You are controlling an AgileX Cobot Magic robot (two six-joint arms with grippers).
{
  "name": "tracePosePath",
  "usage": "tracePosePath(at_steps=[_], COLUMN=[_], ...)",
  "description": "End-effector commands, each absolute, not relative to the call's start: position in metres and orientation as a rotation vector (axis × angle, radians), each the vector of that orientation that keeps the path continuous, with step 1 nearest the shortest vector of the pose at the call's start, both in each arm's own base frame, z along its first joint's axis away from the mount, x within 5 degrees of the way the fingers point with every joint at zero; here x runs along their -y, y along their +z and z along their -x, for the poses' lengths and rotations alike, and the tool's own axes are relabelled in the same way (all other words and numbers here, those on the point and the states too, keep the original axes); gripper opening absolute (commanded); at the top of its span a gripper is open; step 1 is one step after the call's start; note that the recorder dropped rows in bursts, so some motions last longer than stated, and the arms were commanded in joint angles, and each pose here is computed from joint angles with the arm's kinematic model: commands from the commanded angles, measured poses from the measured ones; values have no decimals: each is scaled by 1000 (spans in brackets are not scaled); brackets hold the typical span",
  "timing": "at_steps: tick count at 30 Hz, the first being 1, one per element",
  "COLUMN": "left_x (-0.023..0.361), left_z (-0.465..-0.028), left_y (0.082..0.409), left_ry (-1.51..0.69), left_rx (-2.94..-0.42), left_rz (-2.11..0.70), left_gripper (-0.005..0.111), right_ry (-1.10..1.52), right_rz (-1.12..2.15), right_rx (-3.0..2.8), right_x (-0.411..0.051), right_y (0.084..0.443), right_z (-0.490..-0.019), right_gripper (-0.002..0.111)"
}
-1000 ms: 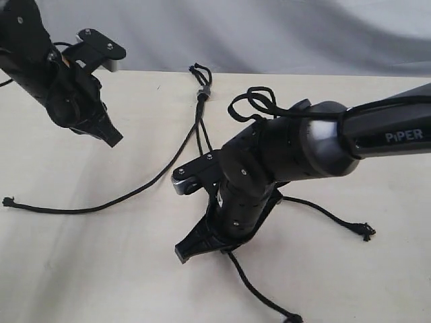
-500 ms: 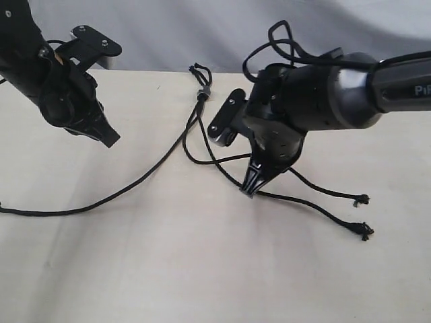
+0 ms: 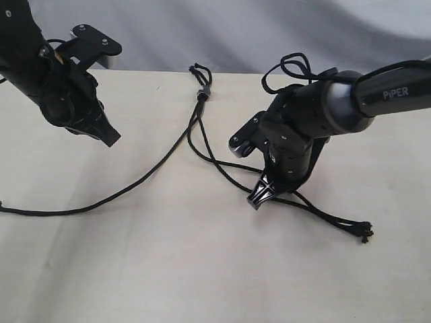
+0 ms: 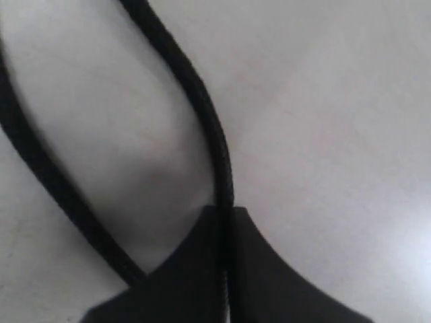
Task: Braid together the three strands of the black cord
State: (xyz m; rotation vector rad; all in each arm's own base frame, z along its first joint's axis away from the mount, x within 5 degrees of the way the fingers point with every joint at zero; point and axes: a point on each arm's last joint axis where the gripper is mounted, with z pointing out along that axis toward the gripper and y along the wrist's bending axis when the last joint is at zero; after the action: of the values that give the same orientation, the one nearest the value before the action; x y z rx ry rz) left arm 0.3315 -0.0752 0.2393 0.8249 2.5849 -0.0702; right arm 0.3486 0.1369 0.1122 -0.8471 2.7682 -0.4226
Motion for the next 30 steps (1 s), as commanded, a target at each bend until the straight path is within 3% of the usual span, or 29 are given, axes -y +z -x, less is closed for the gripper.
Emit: tracePosePath(at_steps=[1,8,12,19,30], left_x=[75,76,76,76,76], left_z=[-331,-331,-331,-330,-330], left_y=[242,242,242,240,240], left_ry=[-77,-89,-96,-97,-97], left_rx=[-2577,-2577,-2577,-2583,-2583], left_rz=[-801,-796,-791,-793,-793], left_gripper=[0,0,0,0,0], right_ry=[-295,98,83,-28,-51], right_rz=[850,1256,1361,1082,592], right_rx=[-2882,-2863,-2651,-2594,-2661], right_x=[-145,-212,-231,-186,-92], right_y=[104,120,159,208,208], right_z=[-334,-285,-276,-301,-347], right_gripper=[0,0,0,0,0])
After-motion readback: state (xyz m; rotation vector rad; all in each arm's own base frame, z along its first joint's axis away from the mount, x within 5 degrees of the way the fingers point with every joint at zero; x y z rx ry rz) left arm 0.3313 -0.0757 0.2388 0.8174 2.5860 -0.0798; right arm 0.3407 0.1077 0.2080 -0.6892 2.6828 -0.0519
